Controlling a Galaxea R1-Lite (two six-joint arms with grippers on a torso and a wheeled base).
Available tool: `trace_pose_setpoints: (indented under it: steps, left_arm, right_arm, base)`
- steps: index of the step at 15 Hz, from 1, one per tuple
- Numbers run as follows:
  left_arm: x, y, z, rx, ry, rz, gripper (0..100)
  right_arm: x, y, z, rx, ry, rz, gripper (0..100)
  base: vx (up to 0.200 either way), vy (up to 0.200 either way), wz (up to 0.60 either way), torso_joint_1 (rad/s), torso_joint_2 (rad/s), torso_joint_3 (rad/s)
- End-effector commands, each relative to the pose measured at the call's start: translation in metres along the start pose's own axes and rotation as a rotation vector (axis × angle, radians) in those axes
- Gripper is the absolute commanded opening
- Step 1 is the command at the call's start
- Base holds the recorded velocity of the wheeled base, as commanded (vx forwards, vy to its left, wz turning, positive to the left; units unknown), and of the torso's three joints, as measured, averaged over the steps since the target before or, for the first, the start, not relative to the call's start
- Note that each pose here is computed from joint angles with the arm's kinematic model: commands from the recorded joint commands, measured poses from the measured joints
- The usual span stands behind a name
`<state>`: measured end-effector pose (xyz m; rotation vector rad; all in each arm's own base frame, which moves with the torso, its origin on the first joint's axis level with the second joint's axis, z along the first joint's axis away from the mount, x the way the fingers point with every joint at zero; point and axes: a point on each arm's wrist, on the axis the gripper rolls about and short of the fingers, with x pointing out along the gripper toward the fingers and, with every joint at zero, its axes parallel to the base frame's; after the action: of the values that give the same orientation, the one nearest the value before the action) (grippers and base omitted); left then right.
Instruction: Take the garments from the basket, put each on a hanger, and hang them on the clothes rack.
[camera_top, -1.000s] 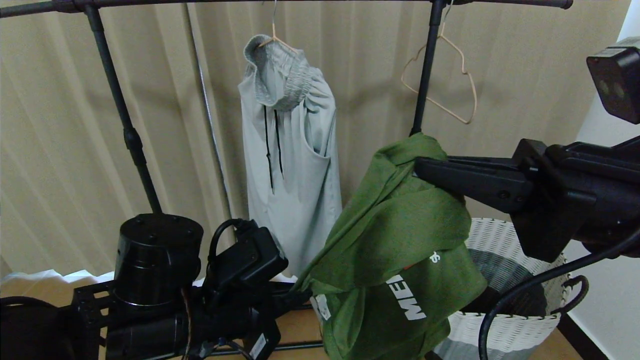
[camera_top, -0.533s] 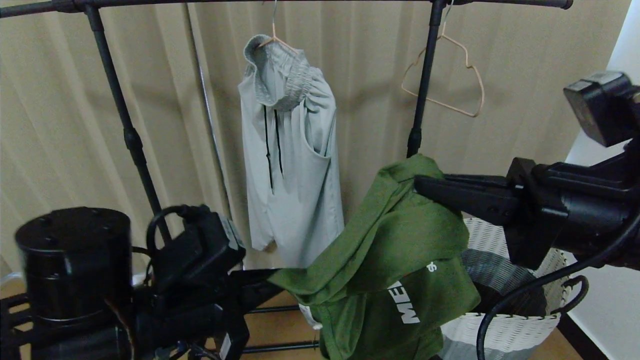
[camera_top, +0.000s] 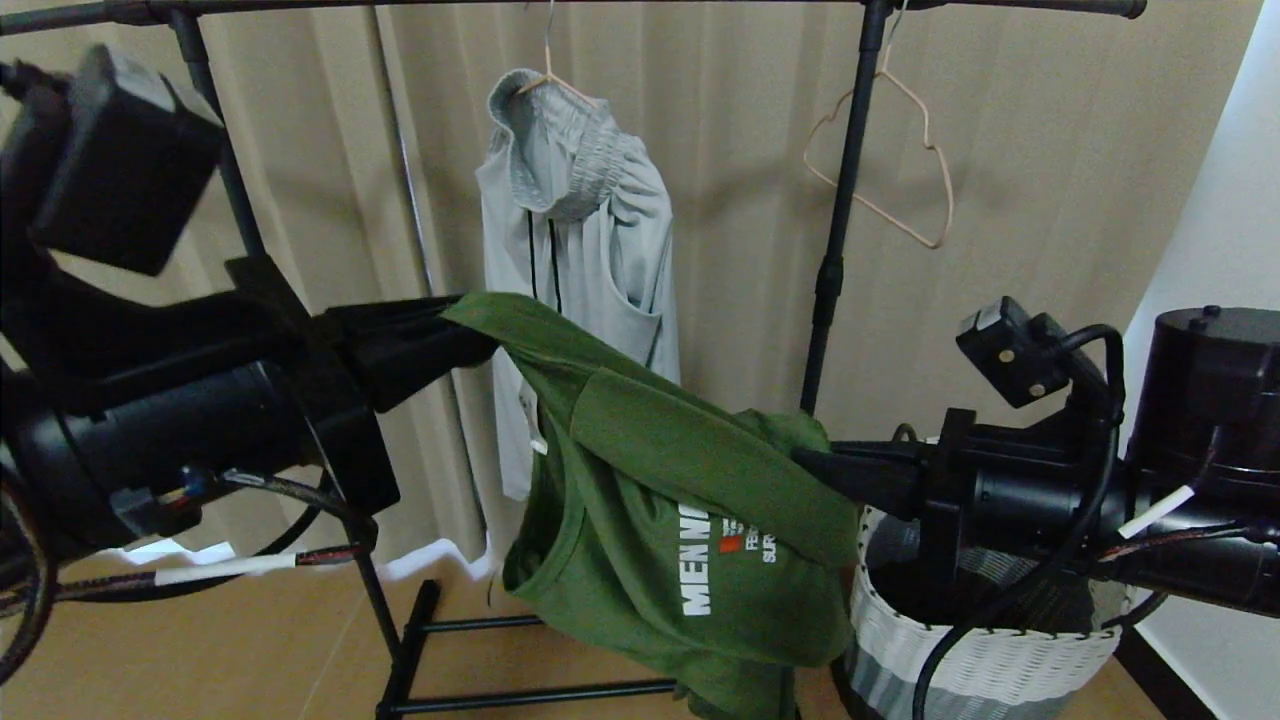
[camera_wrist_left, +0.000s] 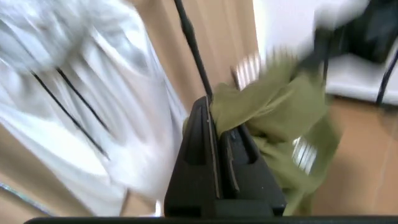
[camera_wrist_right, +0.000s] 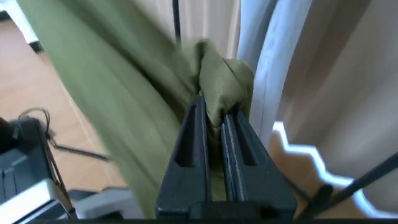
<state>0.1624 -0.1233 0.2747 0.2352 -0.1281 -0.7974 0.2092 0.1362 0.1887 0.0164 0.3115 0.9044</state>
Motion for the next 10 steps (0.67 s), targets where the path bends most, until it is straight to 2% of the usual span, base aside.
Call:
trace_pose_setpoints:
  steps: [1,2,3,5,6,8,10]
  left_arm:
    - [-0.001,0.004,0.018,-0.003,-0.047,0.012,0]
    - [0.000,0.004,0.018,-0.005,-0.036,0.009,0]
    - [0.002,0.004,0.015,-0.009,-0.015,0.005,0]
    - [0.011,0.001,0.001,-0.025,0.081,0.006,0]
    - [0.014,-0.001,-0.002,-0.027,0.108,0.012,0]
    - [0.026,-0.005,-0.010,-0.025,0.208,0.080,0]
    - [0.032,-0.004,-0.008,-0.017,0.301,0.132,0]
  right_arm:
    - [0.007,-0.003,-0.010,0.014,0.042,-0.002,0]
    - [0.006,-0.002,-0.010,0.014,0.043,-0.001,100]
    - [0.006,-0.002,-0.011,0.016,0.046,-0.001,100]
    - [0.006,-0.002,-0.012,0.017,0.046,0.002,100]
    - [0.006,-0.002,-0.011,0.016,0.045,0.005,100]
    - [0.006,0.003,-0.010,0.010,0.039,0.025,100]
    - [0.008,0.012,-0.006,-0.010,0.015,0.064,100]
  base:
    - [0.000,0.000,0.00,0.000,0.00,0.000]
    - [0.000,0.000,0.00,0.000,0.00,0.000]
    - [0.000,0.000,0.00,0.000,0.00,0.000]
    - [0.000,0.000,0.00,0.000,0.00,0.000]
    - [0.000,0.000,0.00,0.000,0.00,0.000]
    - [0.000,0.000,0.00,0.000,0.00,0.000]
    - [0.000,0.000,0.00,0.000,0.00,0.000]
